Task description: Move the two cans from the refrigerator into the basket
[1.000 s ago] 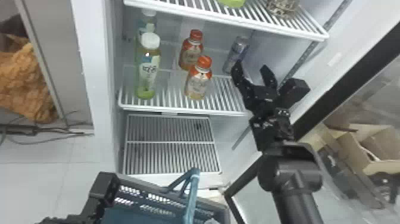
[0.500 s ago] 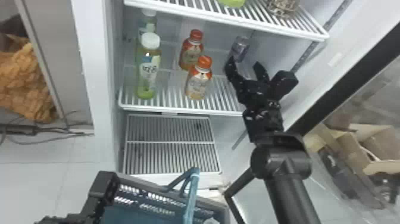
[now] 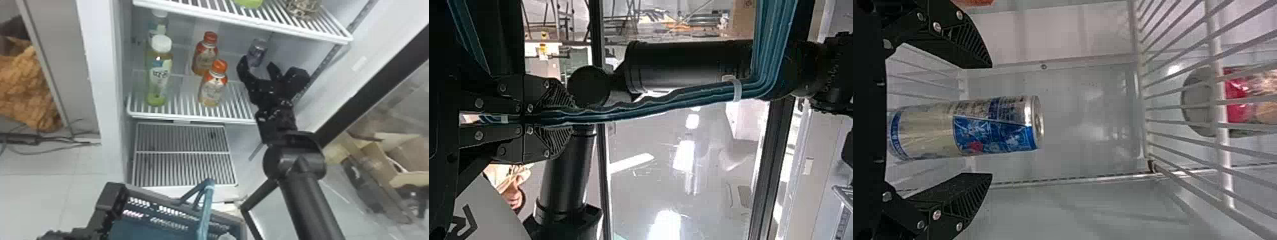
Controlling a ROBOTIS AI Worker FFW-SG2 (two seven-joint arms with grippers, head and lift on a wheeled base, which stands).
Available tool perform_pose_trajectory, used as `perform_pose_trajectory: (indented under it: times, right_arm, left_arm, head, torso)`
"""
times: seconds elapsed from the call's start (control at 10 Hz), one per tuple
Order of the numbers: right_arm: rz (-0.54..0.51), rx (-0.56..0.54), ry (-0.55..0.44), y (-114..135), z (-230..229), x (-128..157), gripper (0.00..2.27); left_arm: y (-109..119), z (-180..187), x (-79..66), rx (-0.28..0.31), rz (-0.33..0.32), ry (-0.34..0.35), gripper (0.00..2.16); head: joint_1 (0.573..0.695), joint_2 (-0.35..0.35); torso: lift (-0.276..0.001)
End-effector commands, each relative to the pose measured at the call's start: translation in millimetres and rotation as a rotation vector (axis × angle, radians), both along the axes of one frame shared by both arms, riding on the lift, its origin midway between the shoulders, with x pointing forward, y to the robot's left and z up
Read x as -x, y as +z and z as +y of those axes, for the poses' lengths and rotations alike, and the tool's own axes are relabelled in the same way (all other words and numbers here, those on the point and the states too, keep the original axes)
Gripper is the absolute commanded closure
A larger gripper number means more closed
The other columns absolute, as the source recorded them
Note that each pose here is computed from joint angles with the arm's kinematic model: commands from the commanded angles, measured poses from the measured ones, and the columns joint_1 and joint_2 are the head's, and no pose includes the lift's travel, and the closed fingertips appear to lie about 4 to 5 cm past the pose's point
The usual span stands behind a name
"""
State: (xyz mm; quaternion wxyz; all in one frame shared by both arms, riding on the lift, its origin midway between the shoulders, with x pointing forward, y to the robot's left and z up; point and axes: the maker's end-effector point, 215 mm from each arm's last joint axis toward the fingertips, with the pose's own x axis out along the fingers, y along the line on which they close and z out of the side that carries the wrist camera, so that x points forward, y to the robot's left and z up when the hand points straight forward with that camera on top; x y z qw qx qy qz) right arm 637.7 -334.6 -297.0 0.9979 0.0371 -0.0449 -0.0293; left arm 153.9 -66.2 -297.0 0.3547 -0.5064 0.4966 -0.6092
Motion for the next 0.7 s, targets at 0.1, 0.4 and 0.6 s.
perform_pose_trajectory:
  times: [0.1, 0.4, 0.6]
  right_arm:
    - [0.01, 0.005, -0.013, -2.6, -4.8, -8.1, 0.25]
    - [0.004, 0.022, -0.024, 4.6, -7.1, -18.8, 0.25]
    - [0.002, 0.026, -0.027, 6.3, -6.3, -25.2, 0.25]
  left_arm:
    - [-0.5, 1.1, 3.0, -0.001, 0.003, -0.012, 1.21]
    - [0.0, 0.7, 3.0, -0.001, 0.001, -0.014, 1.21]
    - [-0.6, 0.3, 3.5, -0.001, 0.004, -0.016, 1.21]
  head:
    - [0.695, -0.35]
    - [0.695, -0.35]
    - [0.695, -0.35]
  torso:
    - [-0.266]
    - [-0.266]
    - [-0.266]
